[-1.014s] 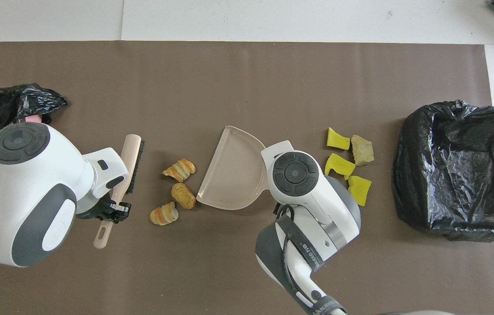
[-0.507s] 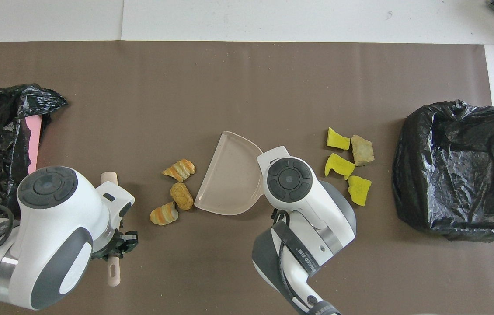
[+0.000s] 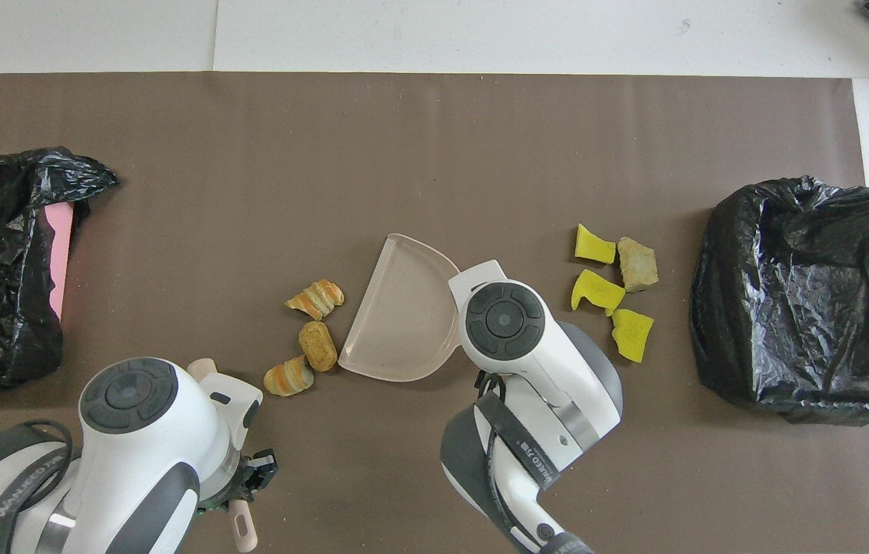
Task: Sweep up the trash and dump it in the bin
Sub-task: 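Sweep the orange pieces into the dustpan with the brush in the left gripper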
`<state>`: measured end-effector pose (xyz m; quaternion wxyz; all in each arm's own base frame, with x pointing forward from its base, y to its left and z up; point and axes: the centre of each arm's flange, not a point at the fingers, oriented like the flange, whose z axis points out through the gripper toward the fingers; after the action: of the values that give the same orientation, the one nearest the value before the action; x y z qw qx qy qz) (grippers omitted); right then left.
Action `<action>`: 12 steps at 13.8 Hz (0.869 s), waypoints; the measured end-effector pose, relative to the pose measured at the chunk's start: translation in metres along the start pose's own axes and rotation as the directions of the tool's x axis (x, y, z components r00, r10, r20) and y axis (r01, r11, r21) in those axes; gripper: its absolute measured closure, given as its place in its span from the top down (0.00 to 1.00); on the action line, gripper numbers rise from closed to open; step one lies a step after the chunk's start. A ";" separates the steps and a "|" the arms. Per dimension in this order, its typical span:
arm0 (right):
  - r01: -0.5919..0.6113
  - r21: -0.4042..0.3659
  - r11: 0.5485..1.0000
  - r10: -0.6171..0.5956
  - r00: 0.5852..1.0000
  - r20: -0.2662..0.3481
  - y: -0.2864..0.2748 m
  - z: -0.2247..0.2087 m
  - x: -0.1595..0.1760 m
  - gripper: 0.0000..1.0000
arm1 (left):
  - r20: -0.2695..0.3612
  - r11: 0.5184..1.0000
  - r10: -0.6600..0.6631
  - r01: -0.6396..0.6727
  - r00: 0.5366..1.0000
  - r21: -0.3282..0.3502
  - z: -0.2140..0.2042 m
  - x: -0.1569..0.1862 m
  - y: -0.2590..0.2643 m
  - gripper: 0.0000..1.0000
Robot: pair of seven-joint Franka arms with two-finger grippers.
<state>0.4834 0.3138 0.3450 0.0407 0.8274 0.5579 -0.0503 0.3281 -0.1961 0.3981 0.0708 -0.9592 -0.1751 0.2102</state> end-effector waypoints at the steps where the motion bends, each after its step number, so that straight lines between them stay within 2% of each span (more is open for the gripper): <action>1: 0.004 -0.002 1.000 -0.004 1.000 -0.002 -0.002 0.001 0.002 0.32 | 0.006 1.000 -0.013 0.013 1.000 -0.023 0.003 -0.007 0.008 0.26; 5: 0.050 -0.001 0.999 -0.050 0.999 0.001 -0.005 0.007 0.005 0.32 | -0.017 0.988 -0.081 0.078 0.997 -0.135 0.018 -0.019 0.043 0.26; 9: 0.053 0.005 0.999 -0.053 0.999 0.011 -0.005 0.006 0.007 0.32 | -0.056 0.966 -0.136 0.120 0.989 -0.231 0.030 0.012 0.064 0.26; 12: 0.057 0.035 0.998 -0.059 0.995 0.076 -0.005 -0.009 0.008 0.32 | -0.072 0.955 -0.139 0.115 0.988 -0.275 0.021 0.036 0.070 0.26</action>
<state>0.4821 0.3237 0.3526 0.0471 0.8089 0.5787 -0.0924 0.3717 -0.2466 0.3511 -0.0393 -0.9552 -0.2601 0.1359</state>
